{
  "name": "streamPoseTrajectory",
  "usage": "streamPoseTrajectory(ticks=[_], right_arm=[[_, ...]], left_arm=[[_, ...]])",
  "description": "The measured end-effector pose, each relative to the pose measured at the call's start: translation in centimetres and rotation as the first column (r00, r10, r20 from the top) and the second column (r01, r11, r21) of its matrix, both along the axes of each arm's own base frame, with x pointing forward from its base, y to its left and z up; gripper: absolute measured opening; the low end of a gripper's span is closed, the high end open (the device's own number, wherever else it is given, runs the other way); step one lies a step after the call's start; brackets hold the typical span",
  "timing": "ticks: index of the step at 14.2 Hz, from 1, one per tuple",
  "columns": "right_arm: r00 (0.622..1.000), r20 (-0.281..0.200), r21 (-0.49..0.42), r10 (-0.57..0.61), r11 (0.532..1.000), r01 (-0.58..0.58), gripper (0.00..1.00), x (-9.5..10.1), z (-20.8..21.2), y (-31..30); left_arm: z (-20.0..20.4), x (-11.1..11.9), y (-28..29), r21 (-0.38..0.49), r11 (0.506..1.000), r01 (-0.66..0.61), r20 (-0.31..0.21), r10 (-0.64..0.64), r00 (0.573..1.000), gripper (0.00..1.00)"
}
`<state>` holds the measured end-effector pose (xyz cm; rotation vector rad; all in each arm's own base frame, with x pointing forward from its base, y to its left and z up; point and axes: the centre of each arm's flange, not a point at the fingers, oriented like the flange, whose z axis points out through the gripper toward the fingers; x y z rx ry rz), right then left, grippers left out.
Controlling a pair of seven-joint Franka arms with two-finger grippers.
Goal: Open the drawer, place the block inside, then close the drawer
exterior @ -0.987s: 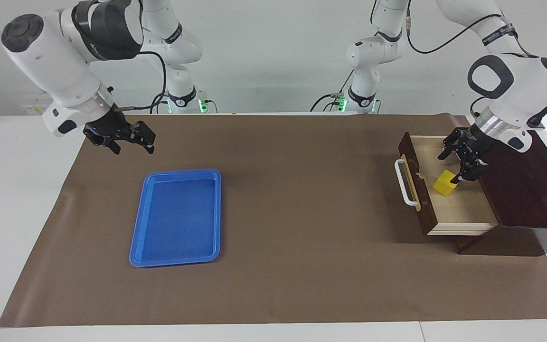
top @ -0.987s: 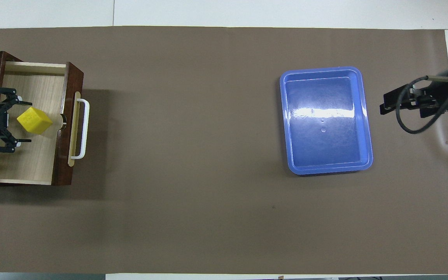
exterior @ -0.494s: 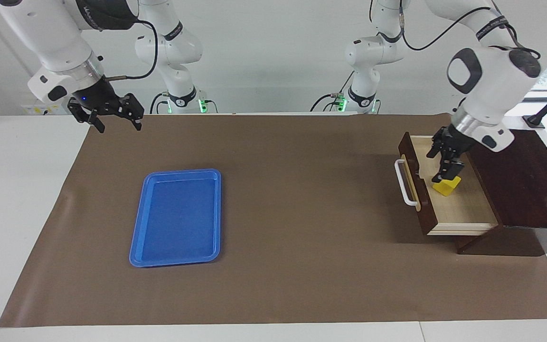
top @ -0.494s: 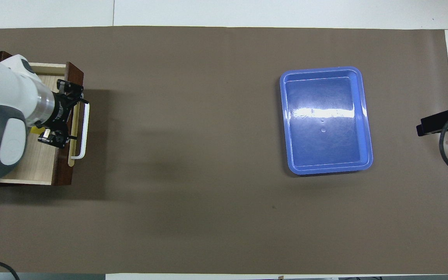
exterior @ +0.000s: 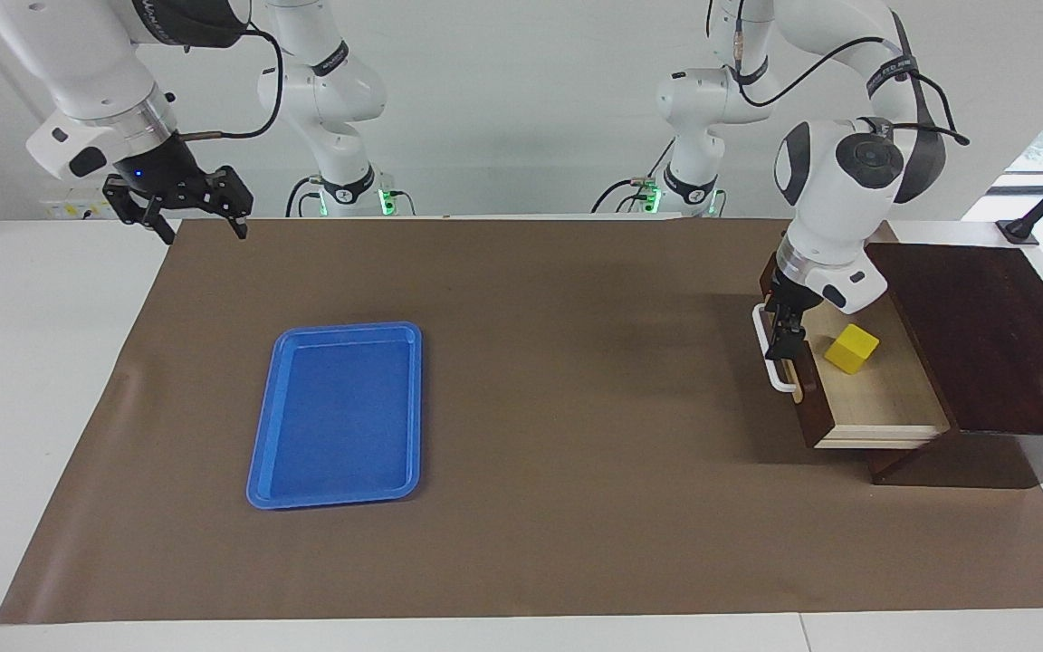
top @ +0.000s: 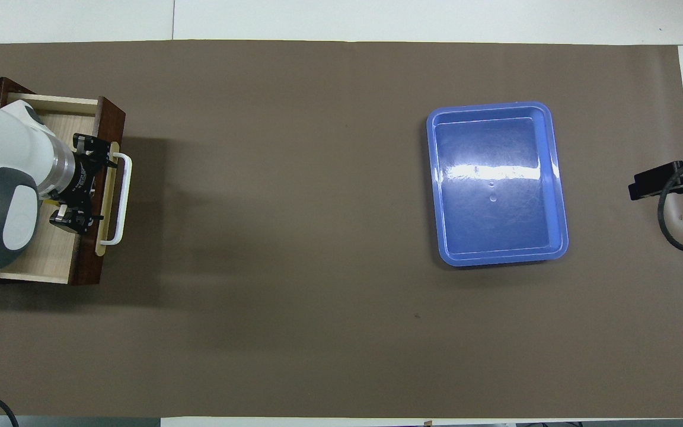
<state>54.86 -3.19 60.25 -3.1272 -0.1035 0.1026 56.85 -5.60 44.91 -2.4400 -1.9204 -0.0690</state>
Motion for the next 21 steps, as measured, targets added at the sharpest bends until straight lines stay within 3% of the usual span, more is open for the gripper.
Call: streamPoseTrajectory(ticks=[3, 7, 8, 13, 18, 21], right_arm=[[1.000, -0.016, 0.000, -0.012, 1.000, 0.012, 1.00, 0.4, -1.0, -0.7], [1.000, -0.014, 0.000, -0.013, 1.000, 0.013, 1.00, 0.4, -0.9, -0.8], [1.000, -0.014, 0.000, -0.013, 1.000, 0.013, 1.00, 0.4, -0.9, -0.8], [1.000, -0.013, -0.014, -0.011, 1.000, 0.010, 1.00, 0.4, -0.9, -0.9], [1.000, -0.012, -0.018, -0.003, 1.000, 0.003, 1.00, 0.4, -0.8, -0.6], [1.000, -0.012, -0.018, -0.002, 1.000, 0.002, 1.00, 0.4, -0.8, -0.5]], left_arm=[[0.4, 0.4, 3.8, -0.010, 0.998, -0.058, 0.025, 0.059, 0.998, 1.00], [0.3, 0.4, 14.6, 0.028, 0.994, -0.109, 0.064, 0.107, 0.992, 1.00], [0.3, 0.2, 15.0, 0.010, 0.994, -0.106, 0.063, 0.105, 0.992, 1.00], [0.2, 0.4, 12.8, 0.032, 0.999, -0.017, 0.043, 0.015, 0.999, 1.00], [5.0, -0.3, 2.7, 0.029, 0.988, 0.150, 0.063, -0.152, 0.986, 1.00], [8.0, -1.4, 1.5, 0.028, 0.927, 0.373, -0.011, -0.373, 0.928, 1.00]])
